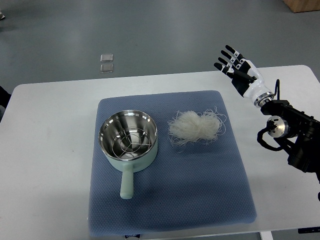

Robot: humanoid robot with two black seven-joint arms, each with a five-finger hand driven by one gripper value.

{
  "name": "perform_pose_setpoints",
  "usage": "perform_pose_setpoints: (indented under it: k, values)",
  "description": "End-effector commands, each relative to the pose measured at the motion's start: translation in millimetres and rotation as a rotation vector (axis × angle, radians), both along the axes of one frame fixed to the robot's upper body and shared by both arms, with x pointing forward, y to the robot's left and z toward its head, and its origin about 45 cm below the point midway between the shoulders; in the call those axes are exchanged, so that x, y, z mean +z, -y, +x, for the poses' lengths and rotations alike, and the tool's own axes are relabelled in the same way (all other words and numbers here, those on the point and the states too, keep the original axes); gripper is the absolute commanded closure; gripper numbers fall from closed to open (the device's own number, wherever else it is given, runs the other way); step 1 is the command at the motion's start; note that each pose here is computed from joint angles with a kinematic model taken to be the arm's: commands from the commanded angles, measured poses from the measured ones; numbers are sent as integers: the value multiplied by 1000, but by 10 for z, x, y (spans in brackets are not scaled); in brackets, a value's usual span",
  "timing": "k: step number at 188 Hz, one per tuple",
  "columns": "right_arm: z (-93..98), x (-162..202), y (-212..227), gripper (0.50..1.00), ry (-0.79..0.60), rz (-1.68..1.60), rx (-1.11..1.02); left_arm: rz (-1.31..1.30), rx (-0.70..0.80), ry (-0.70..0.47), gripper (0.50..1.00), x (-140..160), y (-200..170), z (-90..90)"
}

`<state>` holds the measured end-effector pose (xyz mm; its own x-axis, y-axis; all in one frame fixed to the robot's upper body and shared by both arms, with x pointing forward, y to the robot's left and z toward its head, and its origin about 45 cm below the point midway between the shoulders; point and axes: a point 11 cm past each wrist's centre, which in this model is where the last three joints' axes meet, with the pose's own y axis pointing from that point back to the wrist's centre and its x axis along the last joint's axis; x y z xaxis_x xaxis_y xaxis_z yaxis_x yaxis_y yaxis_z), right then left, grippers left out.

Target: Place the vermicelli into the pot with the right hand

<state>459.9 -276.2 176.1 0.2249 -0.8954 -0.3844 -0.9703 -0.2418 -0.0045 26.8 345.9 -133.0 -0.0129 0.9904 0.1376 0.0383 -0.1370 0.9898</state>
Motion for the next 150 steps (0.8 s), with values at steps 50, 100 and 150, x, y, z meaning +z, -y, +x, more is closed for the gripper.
perform_pose_setpoints:
  k: [50, 100, 150]
  values:
    - [9, 19, -1, 568, 4, -1, 3, -1, 3, 3, 500, 1, 2, 15]
    - [17, 37, -16, 570, 13, -34, 20, -1, 3, 3, 500, 1, 2, 15]
    - [0, 22, -75, 570, 23, -114, 72, -4, 3, 3, 500, 0, 13, 15]
